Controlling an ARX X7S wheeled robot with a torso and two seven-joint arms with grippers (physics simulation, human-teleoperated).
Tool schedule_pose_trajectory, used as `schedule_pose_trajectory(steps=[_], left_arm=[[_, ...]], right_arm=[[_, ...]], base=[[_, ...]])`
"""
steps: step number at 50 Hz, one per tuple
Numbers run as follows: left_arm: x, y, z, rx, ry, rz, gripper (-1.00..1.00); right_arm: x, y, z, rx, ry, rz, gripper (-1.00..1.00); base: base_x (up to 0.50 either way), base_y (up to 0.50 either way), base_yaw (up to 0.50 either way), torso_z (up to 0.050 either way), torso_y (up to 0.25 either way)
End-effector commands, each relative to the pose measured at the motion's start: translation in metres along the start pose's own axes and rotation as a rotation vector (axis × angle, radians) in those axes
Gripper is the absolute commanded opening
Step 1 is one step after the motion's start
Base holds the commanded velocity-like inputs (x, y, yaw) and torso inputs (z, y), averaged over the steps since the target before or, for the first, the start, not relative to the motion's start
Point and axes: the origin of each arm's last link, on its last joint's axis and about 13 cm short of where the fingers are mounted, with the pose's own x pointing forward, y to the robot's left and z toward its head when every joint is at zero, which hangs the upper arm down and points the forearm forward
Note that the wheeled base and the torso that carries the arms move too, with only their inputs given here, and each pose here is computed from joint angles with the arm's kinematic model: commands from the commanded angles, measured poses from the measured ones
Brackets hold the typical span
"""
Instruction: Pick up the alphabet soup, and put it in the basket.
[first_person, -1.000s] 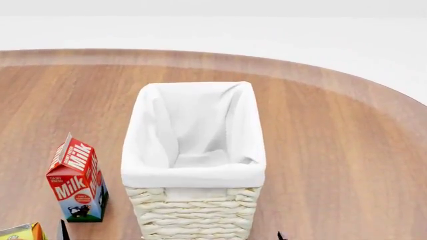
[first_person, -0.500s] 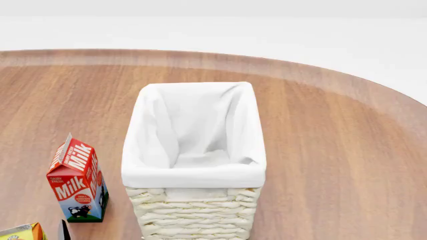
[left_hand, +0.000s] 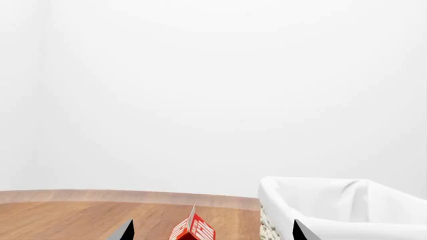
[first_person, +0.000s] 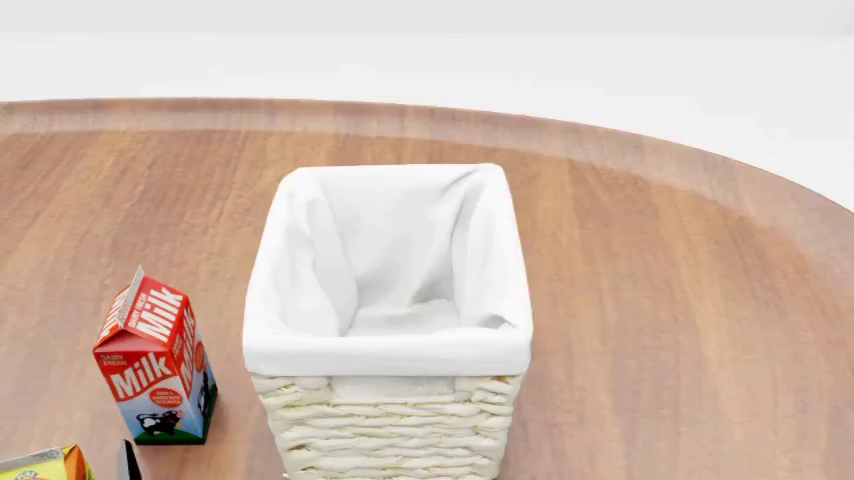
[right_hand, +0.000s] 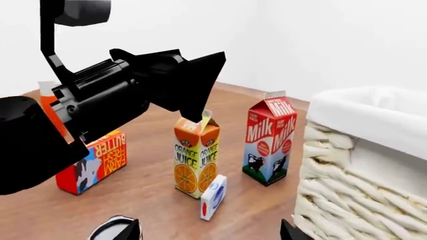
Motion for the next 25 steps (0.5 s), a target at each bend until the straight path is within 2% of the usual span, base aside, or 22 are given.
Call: schedule_pose_trajectory(steps=[1, 25], left_arm=[[-0.0001, 0.0000, 0.0000, 0.000, 0.000, -0.001, 1.00], [0.0007, -0.0004, -0.0007, 0.002, 0.003, -0.002, 1.00]], right_arm=[[-0.0012, 0.0046, -0.0009, 0.000, 0.020, 0.077, 1.00], [0.0018, 0.0096, -0.0065, -0.029, 0.087, 0.149, 1.00]], base=[[0.00, 0.00, 0.00, 0.000, 0.000], [0.00, 0.00, 0.00, 0.000, 0.000]])
